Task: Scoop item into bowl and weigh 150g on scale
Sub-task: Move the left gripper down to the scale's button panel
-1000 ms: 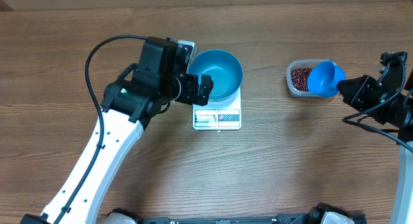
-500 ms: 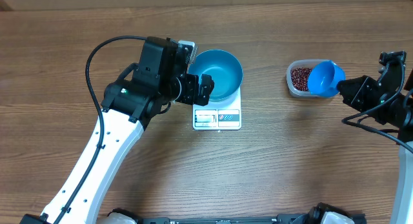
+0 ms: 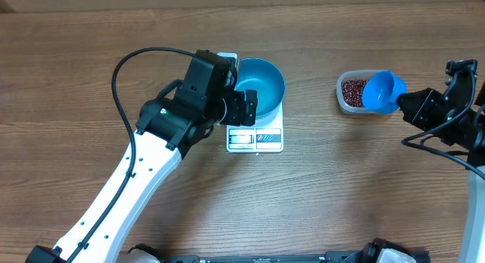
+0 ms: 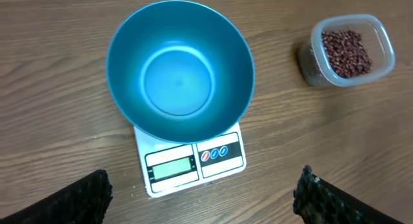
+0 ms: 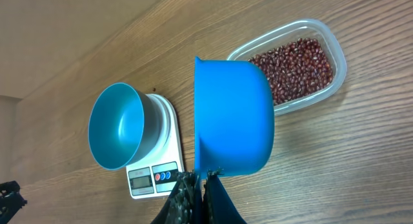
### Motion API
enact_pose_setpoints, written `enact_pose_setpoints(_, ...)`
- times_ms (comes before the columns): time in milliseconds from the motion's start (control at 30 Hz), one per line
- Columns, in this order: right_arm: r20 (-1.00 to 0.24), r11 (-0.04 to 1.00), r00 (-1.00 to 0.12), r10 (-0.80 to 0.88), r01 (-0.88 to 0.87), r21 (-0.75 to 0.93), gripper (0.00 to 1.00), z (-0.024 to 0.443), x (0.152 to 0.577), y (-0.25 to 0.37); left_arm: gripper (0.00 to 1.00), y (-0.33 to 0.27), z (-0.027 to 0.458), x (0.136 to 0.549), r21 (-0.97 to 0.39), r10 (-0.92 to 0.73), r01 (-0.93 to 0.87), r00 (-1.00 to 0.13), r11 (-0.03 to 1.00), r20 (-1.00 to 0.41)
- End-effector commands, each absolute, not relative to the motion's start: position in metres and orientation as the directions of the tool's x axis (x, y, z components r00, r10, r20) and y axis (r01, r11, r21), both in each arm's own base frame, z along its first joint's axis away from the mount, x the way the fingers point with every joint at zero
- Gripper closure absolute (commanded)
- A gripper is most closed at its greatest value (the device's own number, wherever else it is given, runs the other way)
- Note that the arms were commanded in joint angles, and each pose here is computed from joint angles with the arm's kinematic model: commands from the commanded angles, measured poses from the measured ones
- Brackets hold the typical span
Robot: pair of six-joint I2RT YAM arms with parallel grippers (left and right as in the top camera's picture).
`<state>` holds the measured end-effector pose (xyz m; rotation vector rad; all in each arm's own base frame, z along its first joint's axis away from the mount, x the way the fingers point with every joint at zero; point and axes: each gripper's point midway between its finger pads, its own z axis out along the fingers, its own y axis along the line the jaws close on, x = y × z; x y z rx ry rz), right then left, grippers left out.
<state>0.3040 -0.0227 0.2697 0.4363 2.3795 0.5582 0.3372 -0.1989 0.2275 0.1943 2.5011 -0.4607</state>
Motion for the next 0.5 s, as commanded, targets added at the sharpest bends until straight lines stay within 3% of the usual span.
enact_pose_setpoints(0, -0.543, 0.862, -0.721, 0.431, 0.15, 0.485, 0.96, 0.279, 0.31, -0.027, 0.09, -0.199, 0.23, 0.339, -0.279, -0.025, 0.163, -0.823, 0.946, -0.567)
enact_pose_setpoints(100, -0.533, 0.86, -0.727, 0.433, 0.155, 0.487, 0.96, 0.276, 0.311, -0.027, 0.1, -0.195, 0.218, 0.335, -0.303, -0.105, 0.062, -0.858, 0.951, -0.503)
enact_pose_setpoints(467, -0.513, 0.856, -0.739, 0.438, 0.167, 0.49, 0.96, 0.269, 0.315, -0.028, 0.13, -0.196, 0.185, 0.329, -0.258, -0.081, 0.031, -0.909, 0.966, -0.408)
